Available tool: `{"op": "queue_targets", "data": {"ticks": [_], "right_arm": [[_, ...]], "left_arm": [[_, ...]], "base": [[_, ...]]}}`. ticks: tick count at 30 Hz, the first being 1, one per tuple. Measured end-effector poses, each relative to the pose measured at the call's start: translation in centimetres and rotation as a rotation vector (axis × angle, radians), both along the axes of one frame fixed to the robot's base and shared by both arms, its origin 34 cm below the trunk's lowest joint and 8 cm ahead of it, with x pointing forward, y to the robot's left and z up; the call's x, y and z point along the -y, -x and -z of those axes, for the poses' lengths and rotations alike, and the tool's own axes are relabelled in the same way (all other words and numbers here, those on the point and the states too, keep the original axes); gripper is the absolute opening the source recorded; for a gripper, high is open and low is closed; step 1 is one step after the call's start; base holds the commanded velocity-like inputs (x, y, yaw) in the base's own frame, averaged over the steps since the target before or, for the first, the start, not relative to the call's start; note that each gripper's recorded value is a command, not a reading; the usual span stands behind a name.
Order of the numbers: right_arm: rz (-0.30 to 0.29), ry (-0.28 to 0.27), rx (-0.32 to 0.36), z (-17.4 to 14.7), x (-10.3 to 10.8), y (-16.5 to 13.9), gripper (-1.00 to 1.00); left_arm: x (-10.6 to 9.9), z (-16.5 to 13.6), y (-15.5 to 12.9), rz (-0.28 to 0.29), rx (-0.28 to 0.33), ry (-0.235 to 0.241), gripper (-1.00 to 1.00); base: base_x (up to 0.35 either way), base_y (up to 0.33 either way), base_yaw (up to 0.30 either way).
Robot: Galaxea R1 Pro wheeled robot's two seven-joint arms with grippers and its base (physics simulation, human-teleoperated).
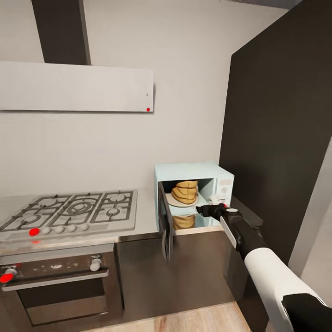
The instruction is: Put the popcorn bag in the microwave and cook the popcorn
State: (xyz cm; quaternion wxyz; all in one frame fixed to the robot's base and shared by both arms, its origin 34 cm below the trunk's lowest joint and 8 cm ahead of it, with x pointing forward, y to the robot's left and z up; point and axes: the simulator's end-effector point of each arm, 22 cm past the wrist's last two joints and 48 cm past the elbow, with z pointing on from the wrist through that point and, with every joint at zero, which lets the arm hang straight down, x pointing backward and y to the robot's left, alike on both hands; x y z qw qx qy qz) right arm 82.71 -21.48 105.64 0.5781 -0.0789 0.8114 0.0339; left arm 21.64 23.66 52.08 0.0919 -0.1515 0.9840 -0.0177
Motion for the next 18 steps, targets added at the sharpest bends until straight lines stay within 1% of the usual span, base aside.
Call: {"op": "queue_targets", "data": {"ticks": [1, 4, 14, 16, 18], "right_arm": [[0.033, 0.009, 0.003, 0.0, 0.7, -0.1, 1.00], [0.067, 0.018, 0.003, 0.1, 1.5, -0.2, 1.00], [0.085, 0.034, -0.018, 0.9, 2.5, -0.1, 1.00], [0.090, 0.039, -0.039, 1.9, 2.9, 0.1, 1.00], [0.117, 0.061, -0.104, 5.1, 5.3, 0.8, 1.00]], "left_arm": [[0.0, 0.0, 0.0, 0.000, 0.000, 0.000, 1.00], [0.0, 0.0, 0.0, 0.000, 0.000, 0.000, 1.00], [-0.1, 0.0, -0.1, 0.001, 0.001, -0.001, 1.00], [-0.1, 0.0, -0.1, 0.002, 0.001, -0.002, 1.00], [-0.2, 0.0, -0.1, 0.002, 0.003, -0.003, 1.00]], "base": [[-0.344, 0.000, 0.000], [-0.344, 0.000, 0.000], [-0.343, 0.000, 0.000], [-0.313, 0.000, 0.000], [-0.178, 0.000, 0.000]]}}
